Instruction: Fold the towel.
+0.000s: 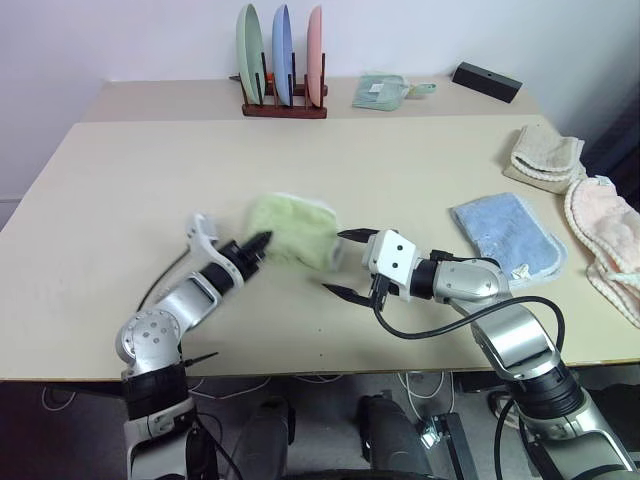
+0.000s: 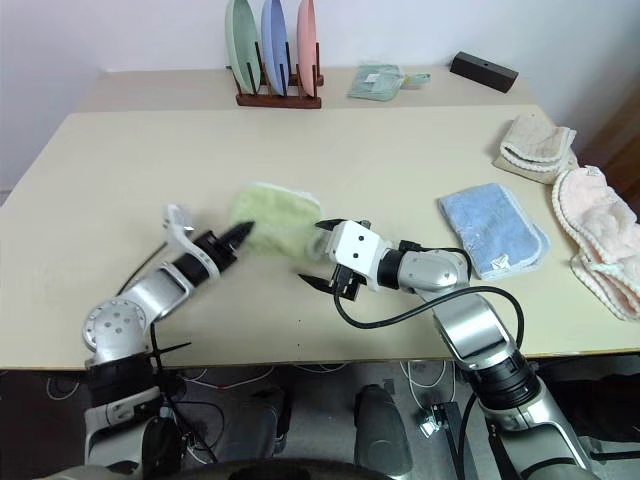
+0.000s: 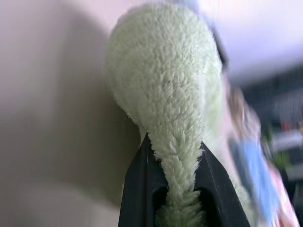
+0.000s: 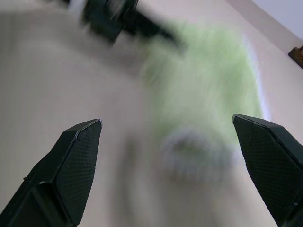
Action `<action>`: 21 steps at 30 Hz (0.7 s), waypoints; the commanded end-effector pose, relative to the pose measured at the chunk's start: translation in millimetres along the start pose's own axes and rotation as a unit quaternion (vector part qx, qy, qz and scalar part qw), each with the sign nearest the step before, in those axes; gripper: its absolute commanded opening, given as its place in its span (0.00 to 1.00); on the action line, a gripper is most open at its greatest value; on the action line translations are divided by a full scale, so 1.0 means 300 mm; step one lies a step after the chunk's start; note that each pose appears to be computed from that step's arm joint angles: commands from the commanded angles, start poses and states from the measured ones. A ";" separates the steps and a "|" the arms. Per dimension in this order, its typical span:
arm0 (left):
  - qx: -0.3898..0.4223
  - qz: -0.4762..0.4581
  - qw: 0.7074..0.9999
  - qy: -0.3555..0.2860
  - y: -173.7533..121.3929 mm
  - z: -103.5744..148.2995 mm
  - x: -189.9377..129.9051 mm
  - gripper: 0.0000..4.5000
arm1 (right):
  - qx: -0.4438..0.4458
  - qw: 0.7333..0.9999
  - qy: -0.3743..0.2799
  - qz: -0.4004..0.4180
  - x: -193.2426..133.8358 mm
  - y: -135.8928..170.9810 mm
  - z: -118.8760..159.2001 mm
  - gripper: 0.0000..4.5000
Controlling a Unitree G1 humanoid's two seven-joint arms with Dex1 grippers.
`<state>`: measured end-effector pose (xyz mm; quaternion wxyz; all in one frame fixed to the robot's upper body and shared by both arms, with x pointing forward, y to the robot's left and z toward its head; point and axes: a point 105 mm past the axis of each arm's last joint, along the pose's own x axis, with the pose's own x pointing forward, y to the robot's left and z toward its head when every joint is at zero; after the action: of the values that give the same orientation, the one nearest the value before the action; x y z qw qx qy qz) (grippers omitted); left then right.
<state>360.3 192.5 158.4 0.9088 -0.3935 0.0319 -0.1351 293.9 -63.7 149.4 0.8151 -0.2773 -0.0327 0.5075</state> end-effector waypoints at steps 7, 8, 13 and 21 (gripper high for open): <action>-0.036 0.243 0.893 -0.377 0.333 0.525 -0.267 0.01 | -0.031 0.999 -0.029 0.002 0.000 0.003 0.055 1.00; -0.052 0.266 0.884 -0.381 0.370 0.512 -0.284 0.01 | -0.031 0.999 -0.029 0.003 0.002 0.004 0.055 1.00; -0.122 0.351 0.843 -0.389 0.508 0.386 -0.372 0.01 | -0.034 0.999 -0.025 0.002 0.003 0.003 0.045 1.00; -0.118 0.346 0.848 -0.384 0.496 0.340 -0.410 0.54 | -0.037 0.999 -0.016 0.001 -0.009 -0.002 0.030 1.00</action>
<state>296.5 392.2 99.0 0.7789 -0.4901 -0.1441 0.3638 292.0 -61.9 150.1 0.8081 -0.2876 -0.0440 0.5122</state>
